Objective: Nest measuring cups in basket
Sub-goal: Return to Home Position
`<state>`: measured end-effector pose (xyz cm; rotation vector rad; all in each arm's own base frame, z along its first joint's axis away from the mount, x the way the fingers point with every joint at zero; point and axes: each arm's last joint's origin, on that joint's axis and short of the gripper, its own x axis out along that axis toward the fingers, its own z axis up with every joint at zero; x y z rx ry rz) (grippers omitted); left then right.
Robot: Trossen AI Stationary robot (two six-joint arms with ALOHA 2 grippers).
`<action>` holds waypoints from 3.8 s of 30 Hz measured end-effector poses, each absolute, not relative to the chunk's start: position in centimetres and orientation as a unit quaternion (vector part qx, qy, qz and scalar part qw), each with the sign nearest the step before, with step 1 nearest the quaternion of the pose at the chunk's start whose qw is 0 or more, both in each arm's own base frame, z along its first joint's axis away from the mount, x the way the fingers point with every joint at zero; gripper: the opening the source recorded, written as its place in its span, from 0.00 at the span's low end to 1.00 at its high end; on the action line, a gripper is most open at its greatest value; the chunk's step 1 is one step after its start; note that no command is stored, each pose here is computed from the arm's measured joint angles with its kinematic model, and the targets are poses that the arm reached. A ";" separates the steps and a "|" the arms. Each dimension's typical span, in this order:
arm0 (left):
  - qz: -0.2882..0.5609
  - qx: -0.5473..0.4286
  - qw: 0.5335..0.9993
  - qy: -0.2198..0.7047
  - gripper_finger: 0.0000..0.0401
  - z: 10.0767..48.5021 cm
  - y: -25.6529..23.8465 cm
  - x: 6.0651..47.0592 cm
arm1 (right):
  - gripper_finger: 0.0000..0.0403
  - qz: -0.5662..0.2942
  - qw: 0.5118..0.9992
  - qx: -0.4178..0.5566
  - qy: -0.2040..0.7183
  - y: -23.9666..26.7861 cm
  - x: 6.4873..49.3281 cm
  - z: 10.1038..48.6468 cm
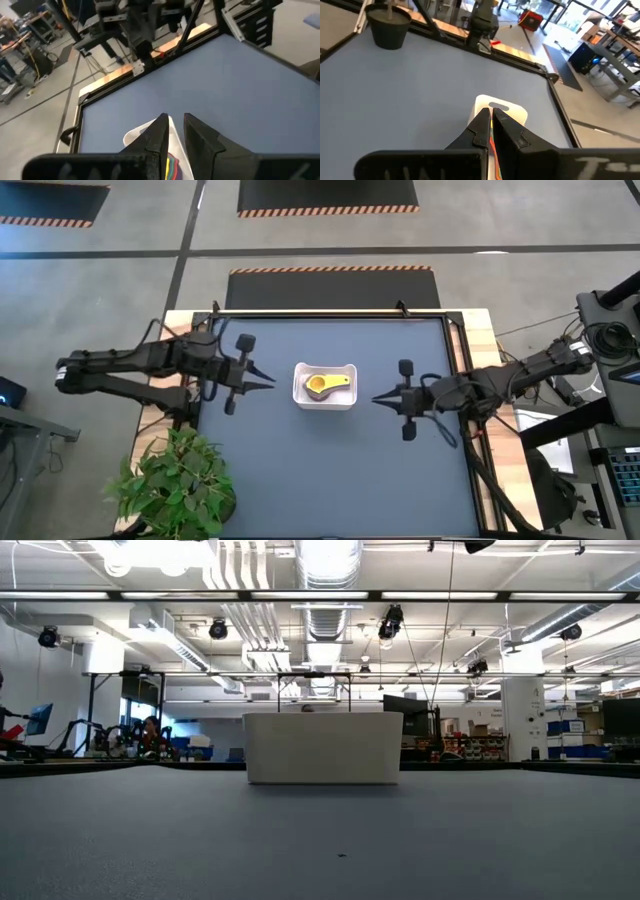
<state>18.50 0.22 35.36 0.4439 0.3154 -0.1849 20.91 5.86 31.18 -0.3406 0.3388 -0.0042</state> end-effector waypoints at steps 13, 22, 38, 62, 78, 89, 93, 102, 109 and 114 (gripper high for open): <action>-0.058 0.175 0.981 0.055 0.10 32.4 0.1 13.4 | 0.02 -0.011 0.979 -0.142 0.147 3.1 18.8 31.1; -0.017 0.136 0.991 0.009 0.10 30.7 0.1 9.8 | 0.02 -0.009 0.981 -0.140 0.136 2.0 18.3 31.6; 0.014 0.082 0.996 -0.032 0.10 27.2 0.2 6.4 | 0.02 -0.014 0.988 -0.135 0.068 0.9 13.1 30.7; 0.040 0.041 0.998 -0.024 0.10 23.0 0.4 7.3 | 0.02 -0.035 0.992 -0.089 -0.078 0.2 6.1 27.4; 0.039 0.030 0.999 -0.020 0.10 20.7 0.4 8.4 | 0.02 -0.035 0.992 -0.090 -0.076 0.3 7.1 24.4; 0.038 0.014 0.999 -0.001 0.10 17.2 0.4 9.5 | 0.02 -0.031 0.993 -0.108 -0.036 0.4 8.6 20.6; 0.030 0.021 0.999 -0.010 0.10 16.9 0.4 9.7 | 0.02 -0.034 0.994 -0.104 -0.017 0.4 8.9 19.4; 0.030 0.023 0.999 -0.002 0.10 16.7 0.4 9.8 | 0.02 -0.092 0.991 -0.093 0.017 0.1 9.6 17.4; 0.043 0.025 0.999 -0.002 0.10 16.8 0.5 9.8 | 0.02 -0.099 0.992 -0.072 0.012 0.1 9.5 17.4; 0.045 0.025 0.999 -0.002 0.10 16.8 0.5 9.8 | 0.02 -0.155 0.982 -0.109 0.025 -0.2 9.5 17.4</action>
